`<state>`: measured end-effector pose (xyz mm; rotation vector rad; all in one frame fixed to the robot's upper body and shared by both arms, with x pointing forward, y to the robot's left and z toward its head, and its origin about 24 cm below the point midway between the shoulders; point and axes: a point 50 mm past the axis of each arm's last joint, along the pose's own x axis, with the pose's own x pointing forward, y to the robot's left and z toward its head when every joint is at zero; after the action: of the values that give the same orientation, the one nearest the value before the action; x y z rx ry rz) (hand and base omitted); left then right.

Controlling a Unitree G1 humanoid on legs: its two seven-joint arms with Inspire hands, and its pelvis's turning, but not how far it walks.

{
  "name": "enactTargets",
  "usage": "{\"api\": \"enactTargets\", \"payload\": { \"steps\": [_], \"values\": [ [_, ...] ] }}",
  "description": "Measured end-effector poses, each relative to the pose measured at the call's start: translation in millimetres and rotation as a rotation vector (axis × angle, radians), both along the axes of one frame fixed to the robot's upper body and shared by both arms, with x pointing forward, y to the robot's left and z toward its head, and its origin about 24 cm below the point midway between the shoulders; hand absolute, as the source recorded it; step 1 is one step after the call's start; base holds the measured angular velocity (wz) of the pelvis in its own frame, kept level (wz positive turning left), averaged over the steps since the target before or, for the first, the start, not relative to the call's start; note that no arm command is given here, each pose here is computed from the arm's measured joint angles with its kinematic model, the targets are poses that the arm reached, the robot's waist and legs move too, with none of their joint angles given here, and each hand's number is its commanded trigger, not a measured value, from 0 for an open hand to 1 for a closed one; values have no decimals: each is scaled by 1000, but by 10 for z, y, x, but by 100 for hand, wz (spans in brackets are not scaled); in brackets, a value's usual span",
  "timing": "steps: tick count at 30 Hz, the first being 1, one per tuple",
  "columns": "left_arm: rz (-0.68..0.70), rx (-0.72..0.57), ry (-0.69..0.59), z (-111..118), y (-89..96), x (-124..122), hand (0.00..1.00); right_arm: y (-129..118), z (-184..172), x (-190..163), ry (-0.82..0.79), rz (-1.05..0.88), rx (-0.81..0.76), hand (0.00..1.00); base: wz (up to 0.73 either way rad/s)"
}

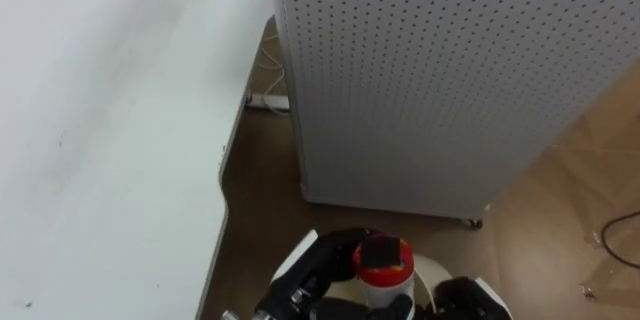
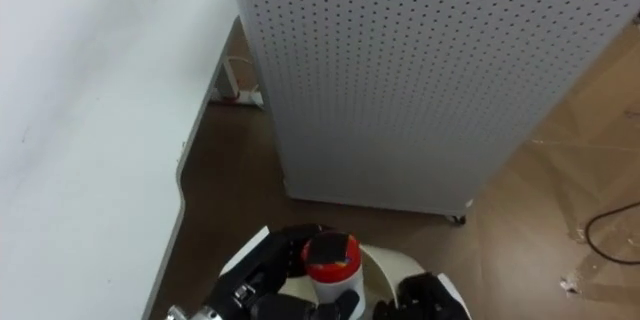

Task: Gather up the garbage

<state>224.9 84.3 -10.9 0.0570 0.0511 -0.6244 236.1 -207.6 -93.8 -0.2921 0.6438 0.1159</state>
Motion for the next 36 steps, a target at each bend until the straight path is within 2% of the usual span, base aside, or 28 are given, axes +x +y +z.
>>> {"api": "enactTargets", "payload": {
  "steps": [4,5,6,7,9,24,36],
  "values": [
    [19,23,1,-26,30,9,100,20,13,15,-7,10,9,100,-1],
    [20,26,1,-29,34,10,59,25,16,19,-9,12,11,100,0],
    [23,41,-5,-32,44,14,52,37,23,27,-14,14,14,100,0],
    [25,45,-4,-37,53,20,14,46,30,32,-20,16,18,100,0],
    [29,52,-1,-47,68,32,0,56,36,35,-24,18,22,100,0],
    [25,64,2,-59,71,65,0,122,2,3,-3,51,34,100,0],
    [44,70,3,-61,124,101,0,35,2,-21,13,45,52,100,0]
  ]
}}
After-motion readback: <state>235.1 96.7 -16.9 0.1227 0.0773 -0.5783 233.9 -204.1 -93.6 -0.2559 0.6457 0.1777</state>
